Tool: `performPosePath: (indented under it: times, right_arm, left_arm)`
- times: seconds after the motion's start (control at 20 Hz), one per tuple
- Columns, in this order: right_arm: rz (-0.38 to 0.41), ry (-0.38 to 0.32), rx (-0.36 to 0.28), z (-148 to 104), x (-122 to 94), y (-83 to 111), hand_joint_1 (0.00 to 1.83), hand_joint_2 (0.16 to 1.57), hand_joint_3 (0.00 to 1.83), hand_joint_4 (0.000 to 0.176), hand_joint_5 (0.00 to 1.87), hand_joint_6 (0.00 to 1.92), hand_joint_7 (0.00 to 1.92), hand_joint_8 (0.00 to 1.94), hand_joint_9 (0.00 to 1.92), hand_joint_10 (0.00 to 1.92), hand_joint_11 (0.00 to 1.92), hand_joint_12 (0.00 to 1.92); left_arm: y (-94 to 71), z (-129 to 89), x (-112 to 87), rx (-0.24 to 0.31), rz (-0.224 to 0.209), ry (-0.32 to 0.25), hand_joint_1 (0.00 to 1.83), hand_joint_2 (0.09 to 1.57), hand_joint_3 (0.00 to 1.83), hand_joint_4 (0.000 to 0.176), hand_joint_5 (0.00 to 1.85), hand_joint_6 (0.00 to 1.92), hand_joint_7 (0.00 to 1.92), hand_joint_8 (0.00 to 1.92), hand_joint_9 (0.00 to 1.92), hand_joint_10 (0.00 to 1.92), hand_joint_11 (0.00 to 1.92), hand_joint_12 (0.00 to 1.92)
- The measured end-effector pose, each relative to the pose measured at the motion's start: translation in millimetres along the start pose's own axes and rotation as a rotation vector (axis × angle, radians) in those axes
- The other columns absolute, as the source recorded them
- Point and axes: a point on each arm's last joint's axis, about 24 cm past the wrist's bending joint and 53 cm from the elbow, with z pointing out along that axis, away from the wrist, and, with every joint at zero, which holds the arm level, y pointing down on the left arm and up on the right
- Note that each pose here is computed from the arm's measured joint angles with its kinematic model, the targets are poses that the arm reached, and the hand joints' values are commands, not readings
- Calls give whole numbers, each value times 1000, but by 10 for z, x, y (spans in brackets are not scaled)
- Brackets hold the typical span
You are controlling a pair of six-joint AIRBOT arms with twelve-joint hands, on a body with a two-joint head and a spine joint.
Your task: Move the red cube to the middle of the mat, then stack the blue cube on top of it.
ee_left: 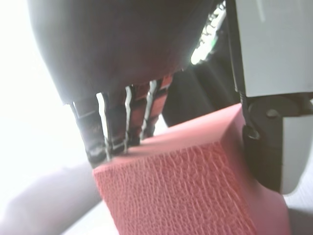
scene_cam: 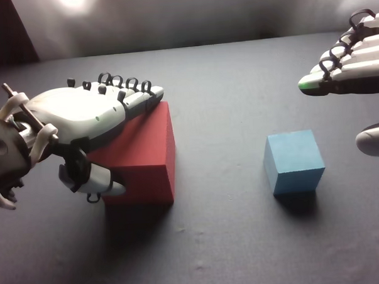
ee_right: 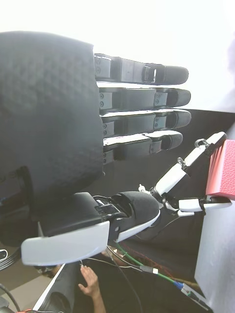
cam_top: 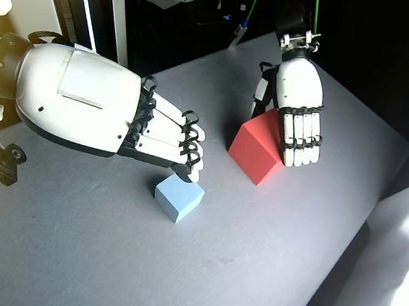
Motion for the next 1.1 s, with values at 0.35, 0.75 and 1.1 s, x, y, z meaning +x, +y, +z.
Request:
performPosePath:
  times: [0.35, 0.75, 1.1]
  right_arm:
    - [0, 0, 0, 0, 0, 0, 0, 1391, 0, 0, 327, 3, 380, 3, 349, 10, 0, 816]
    - [0, 0, 0, 0, 0, 0, 0, 1394, 0, 0, 335, 2, 368, 2, 328, 2, 0, 757]
    - [0, 0, 0, 0, 0, 1, 44, 1387, 0, 0, 382, 7, 412, 4, 366, 6, 0, 811]
  left_arm:
    - [56, 4, 55, -23, 10, 30, 1165, 968, 0, 0, 178, 1, 195, 2, 174, 5, 83, 75]
    - [-43, 13, -136, -21, 32, 15, 1353, 1066, 3, 0, 607, 21, 649, 12, 616, 37, 80, 891]
    - [-40, 27, -152, -22, 17, 31, 1349, 1141, 0, 0, 759, 23, 654, 256, 368, 872, 106, 1255]
